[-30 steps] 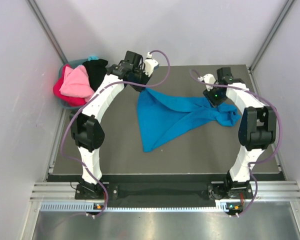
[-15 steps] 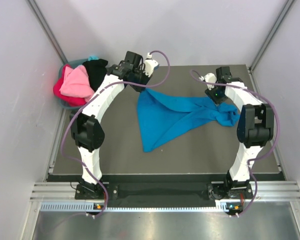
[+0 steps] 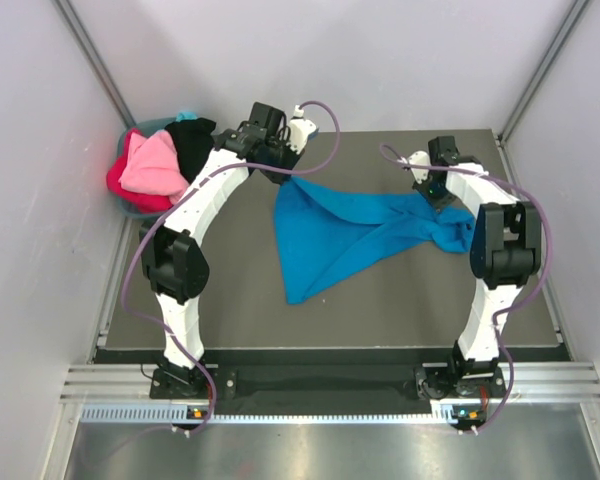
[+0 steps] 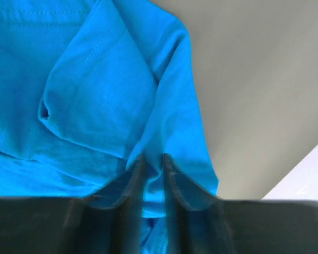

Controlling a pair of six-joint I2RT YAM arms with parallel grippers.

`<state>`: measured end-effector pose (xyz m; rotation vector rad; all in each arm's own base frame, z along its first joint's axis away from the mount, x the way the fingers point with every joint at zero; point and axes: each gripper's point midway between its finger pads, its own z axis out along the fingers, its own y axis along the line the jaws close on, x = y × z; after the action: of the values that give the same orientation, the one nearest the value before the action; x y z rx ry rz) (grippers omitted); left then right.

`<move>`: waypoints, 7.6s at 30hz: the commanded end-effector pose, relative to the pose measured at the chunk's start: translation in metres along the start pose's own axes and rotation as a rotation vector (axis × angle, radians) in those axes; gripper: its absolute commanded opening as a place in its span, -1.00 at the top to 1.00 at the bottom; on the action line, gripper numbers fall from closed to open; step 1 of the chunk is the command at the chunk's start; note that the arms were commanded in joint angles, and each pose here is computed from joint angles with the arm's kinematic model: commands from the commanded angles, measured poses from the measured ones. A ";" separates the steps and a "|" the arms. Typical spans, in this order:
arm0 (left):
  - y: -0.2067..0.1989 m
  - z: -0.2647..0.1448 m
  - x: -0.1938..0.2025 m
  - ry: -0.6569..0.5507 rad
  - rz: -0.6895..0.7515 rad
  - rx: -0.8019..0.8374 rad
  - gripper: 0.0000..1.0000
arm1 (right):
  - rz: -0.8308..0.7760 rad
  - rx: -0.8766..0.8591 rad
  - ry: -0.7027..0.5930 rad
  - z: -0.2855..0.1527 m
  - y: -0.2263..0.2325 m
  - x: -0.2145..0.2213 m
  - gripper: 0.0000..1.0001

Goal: Fold and stack the t-shirts
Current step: Flatten the tshirt out

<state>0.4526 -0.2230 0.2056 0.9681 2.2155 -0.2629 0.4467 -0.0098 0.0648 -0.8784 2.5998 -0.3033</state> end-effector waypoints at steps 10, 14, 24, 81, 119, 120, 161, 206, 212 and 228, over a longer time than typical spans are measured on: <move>0.000 -0.008 -0.007 -0.023 -0.003 -0.022 1.00 | 0.104 0.173 -0.069 -0.009 -0.066 -0.025 1.00; 0.000 -0.007 -0.005 -0.020 -0.004 -0.021 1.00 | 0.196 0.354 -0.101 -0.020 -0.135 -0.027 1.00; -0.001 -0.005 -0.008 -0.026 -0.002 -0.025 1.00 | 0.305 0.535 -0.204 -0.072 -0.178 -0.049 0.20; -0.010 0.016 0.003 0.016 0.000 -0.005 0.98 | -0.096 -0.185 -0.181 -0.002 0.029 -0.055 1.00; 0.000 0.015 -0.002 -0.006 -0.007 -0.022 0.95 | 0.127 -0.143 -0.145 -0.085 0.001 0.027 0.35; 0.000 0.014 -0.002 -0.007 -0.005 -0.023 0.95 | 0.133 -0.142 -0.121 -0.078 -0.004 0.033 0.36; -0.002 0.026 0.012 0.037 -0.017 -0.022 0.94 | 0.253 -0.453 -0.043 -0.035 -0.013 0.083 0.30; -0.004 0.034 0.017 0.059 -0.010 -0.025 0.94 | 0.319 -0.543 -0.010 -0.019 -0.005 0.093 0.73; -0.001 0.033 0.016 0.058 -0.001 -0.038 0.94 | 0.308 -0.497 -0.051 -0.026 -0.016 0.083 1.00; 0.065 -0.088 -0.071 -0.217 0.009 -0.451 1.00 | 0.252 0.086 -0.618 -0.230 -0.148 -0.061 1.00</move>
<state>0.4788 -0.1943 0.2064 0.8470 2.2184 0.0610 0.4749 -0.0803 0.2636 -0.5192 2.2541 0.0472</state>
